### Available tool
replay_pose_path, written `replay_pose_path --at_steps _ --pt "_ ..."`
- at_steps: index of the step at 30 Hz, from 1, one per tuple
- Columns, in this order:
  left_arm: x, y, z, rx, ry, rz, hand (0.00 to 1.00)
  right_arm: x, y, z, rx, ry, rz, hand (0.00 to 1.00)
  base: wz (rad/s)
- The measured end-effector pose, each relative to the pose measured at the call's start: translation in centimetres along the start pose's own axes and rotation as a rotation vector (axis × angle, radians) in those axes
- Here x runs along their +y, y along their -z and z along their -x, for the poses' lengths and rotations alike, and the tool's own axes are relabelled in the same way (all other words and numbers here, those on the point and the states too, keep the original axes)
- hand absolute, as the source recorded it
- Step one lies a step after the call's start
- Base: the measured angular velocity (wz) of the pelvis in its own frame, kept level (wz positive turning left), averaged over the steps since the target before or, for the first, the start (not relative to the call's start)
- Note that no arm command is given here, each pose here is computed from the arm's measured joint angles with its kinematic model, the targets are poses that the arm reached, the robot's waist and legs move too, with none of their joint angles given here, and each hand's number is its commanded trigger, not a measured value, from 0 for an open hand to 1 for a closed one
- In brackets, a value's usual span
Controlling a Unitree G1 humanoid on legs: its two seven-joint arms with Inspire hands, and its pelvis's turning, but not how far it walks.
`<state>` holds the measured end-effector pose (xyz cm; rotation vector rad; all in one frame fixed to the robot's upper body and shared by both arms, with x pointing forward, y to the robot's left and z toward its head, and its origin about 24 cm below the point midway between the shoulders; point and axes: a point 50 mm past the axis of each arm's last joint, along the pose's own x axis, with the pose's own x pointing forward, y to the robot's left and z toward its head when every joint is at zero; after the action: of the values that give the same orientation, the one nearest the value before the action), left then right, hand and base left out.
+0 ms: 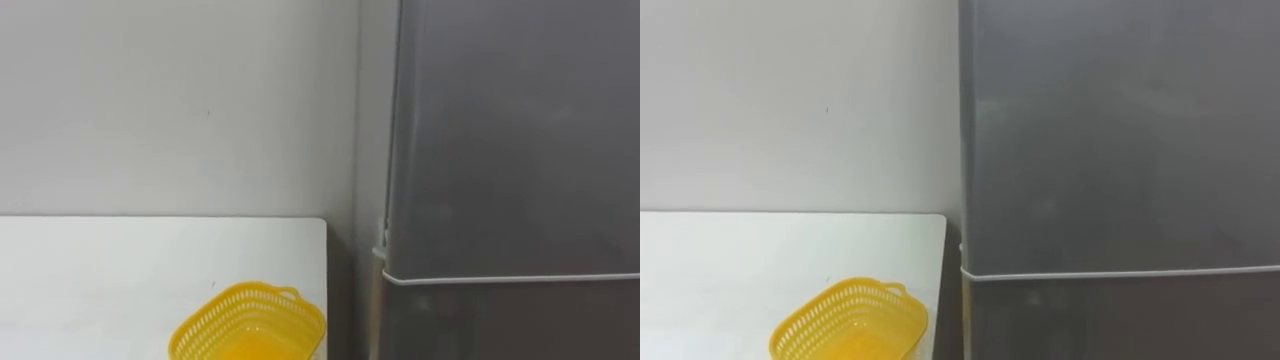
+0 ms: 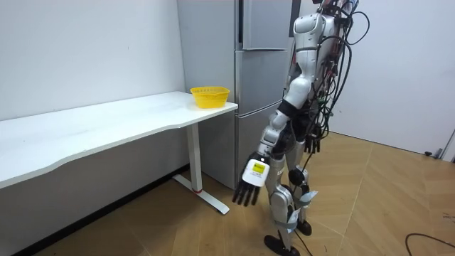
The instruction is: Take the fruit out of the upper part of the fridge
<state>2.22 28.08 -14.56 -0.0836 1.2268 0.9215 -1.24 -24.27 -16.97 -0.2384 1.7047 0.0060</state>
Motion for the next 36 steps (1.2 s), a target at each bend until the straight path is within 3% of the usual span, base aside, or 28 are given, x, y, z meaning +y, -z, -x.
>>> replay_pose_path --at_steps 5,11,17,22,30,36 --pt "0.4 -3.8 0.9 -0.172 -0.114 0.151 0.0 -0.4 -0.3 0.1 -0.044 0.026 -0.005 0.0 0.01" --pt "1.1 -8.9 3.6 -0.451 -0.223 0.329 0.0 -0.5 -0.8 0.1 -0.1 0.048 0.008 0.0 0.01" --pt "2.0 -14.4 8.1 -0.744 -0.237 0.512 0.0 -0.3 -0.2 0.1 -0.113 0.042 0.006 0.0 -0.01" --pt "3.2 -17.9 13.1 -1.02 -0.23 0.638 0.0 0.1 0.4 0.0 -0.11 0.032 0.0 0.0 0.0" --pt "4.7 -20.7 19.8 -1.359 -0.087 0.742 0.0 0.8 1.8 -0.2 -0.078 -0.03 0.001 0.0 0.0" --pt "3.5 -21.5 23.6 -1.538 0.138 0.686 0.0 1.2 1.5 -0.2 -0.069 -0.064 0.005 0.0 0.03"
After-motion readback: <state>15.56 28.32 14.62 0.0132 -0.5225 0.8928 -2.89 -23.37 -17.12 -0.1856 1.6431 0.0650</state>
